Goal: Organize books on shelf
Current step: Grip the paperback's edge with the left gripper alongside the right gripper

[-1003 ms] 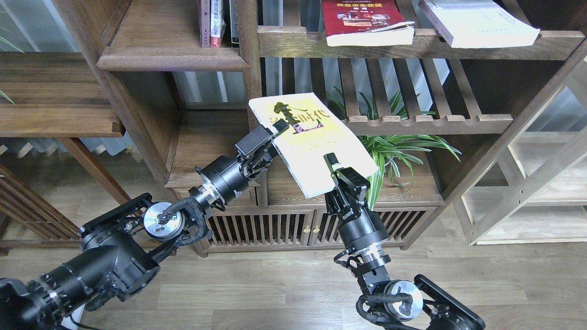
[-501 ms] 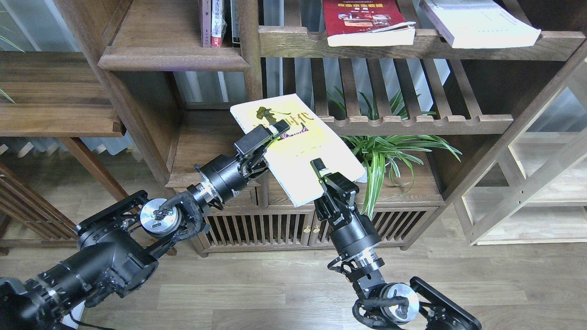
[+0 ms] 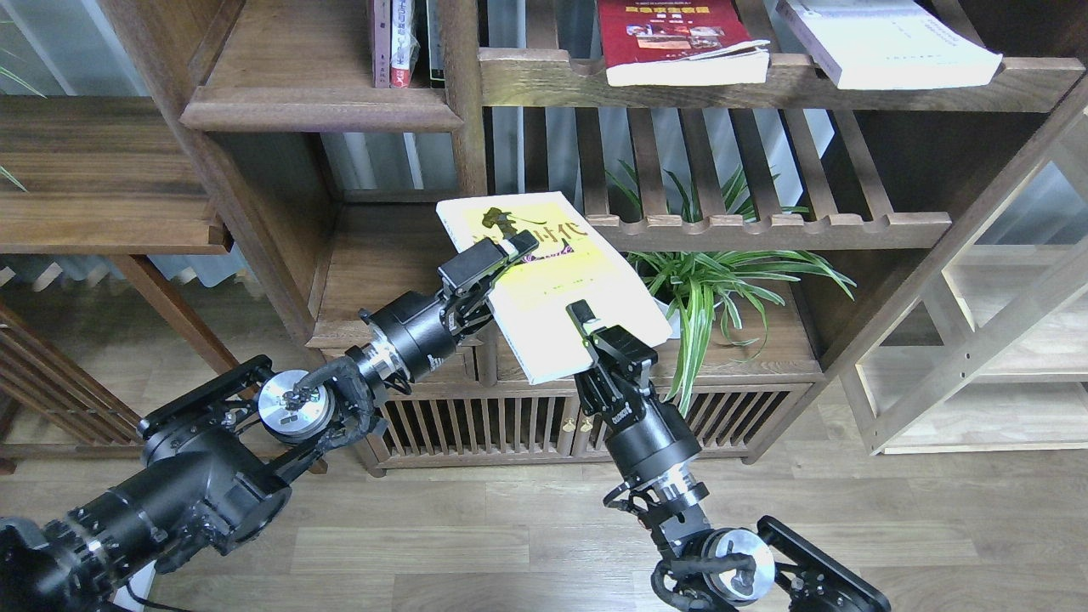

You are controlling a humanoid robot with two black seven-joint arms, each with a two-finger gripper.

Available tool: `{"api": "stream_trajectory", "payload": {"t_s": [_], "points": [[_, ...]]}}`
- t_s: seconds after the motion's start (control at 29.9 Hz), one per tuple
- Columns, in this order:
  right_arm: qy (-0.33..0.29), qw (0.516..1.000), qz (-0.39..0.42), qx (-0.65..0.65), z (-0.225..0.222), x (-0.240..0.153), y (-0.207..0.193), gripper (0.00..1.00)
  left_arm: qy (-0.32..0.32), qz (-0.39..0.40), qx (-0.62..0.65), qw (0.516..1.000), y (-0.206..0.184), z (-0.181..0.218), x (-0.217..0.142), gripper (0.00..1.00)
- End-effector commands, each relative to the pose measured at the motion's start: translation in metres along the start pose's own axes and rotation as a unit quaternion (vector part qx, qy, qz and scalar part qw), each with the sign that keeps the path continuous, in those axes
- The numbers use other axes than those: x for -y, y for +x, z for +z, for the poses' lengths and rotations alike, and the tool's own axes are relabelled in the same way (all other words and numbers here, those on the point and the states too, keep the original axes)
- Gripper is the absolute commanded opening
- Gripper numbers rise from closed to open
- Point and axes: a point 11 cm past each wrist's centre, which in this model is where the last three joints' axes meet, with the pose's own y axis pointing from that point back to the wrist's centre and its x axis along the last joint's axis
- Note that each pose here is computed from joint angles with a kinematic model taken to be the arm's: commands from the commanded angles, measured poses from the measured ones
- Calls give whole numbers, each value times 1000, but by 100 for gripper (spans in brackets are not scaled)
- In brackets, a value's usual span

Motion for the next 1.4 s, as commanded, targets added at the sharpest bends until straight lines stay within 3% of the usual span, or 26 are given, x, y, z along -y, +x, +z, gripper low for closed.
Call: {"api": "stream_trajectory", "payload": {"t_s": [0.0,0.07,0.23,0.4,0.57,0.7,0.8,1.1,1.27,1.37], "points": [[-5,1000,-1,0,2,0,0,11,2,-5,-2,1000,-1,-3,-1,56],[-5,1000,-1,0,2,0,0,11,1,-6,-4,1000,0,-4,-2,51],[-6,1000,-1,0,2,0,0,11,-1,-12,-8,1000,0,-6,-5,23],[-6,1000,0,-1,2,0,0,12,-1,-11,-8,1000,1,-6,-6,21],[-12,1000,-1,-2,3,1,0,14,-2,-11,-8,1000,1,-5,-6,5],[-16,1000,-2,-2,4,2,-1,16,-1,-12,-10,1000,1,-7,-6,2],[-15,1000,-2,-3,3,2,-1,26,-1,-11,-8,1000,2,-7,-7,2],[-17,1000,-6,-3,7,4,-2,70,-10,-8,-6,1000,3,-3,-10,2],[-20,1000,-13,-3,11,9,-5,82,-11,-8,-6,1000,3,-3,-10,2],[-20,1000,-14,-7,9,9,-6,82,-10,-8,-6,1000,3,-3,-10,2]]}}
